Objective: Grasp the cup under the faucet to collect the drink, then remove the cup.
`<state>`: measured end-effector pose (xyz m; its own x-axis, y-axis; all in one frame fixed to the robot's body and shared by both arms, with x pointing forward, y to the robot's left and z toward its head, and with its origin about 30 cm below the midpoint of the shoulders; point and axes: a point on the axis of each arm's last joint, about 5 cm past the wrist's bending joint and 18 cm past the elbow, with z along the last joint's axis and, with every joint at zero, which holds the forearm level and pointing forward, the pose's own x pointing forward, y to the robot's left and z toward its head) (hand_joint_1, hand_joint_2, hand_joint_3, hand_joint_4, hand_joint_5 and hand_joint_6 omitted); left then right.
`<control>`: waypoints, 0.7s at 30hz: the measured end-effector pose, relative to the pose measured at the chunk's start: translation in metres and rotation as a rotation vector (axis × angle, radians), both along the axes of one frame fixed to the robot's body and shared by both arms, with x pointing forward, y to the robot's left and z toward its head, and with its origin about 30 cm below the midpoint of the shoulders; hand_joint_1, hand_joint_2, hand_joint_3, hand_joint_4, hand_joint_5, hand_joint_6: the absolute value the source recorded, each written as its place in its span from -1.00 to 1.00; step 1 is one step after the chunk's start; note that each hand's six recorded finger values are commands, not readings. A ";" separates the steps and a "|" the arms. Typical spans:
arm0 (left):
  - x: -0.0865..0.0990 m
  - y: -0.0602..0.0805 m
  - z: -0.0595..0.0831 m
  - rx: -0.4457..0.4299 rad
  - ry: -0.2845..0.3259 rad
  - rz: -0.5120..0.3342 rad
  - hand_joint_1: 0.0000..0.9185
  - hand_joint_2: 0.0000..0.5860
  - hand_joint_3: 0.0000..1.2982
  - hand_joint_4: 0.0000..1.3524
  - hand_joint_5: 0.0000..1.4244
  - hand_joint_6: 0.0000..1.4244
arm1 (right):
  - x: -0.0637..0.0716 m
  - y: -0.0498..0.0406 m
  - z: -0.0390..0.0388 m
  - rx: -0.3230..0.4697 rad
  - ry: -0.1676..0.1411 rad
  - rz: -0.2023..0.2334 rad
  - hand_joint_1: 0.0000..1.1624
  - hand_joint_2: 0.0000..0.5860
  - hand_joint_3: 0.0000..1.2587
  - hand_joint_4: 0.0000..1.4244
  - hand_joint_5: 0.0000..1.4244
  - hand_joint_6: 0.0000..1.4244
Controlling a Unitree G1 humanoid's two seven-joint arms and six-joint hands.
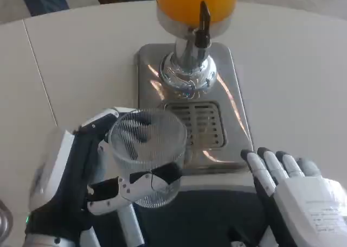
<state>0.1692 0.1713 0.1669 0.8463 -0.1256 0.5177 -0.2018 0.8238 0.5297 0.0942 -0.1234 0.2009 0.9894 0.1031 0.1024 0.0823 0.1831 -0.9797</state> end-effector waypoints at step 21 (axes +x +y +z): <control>0.069 -0.046 -0.020 -0.005 0.007 0.067 0.21 -0.85 0.45 0.71 0.97 1.00 | -0.004 -0.0092 0.0147 -0.005 0.057 0.003 -0.05 0.38 -0.93 -1.00 -1.00 -1.00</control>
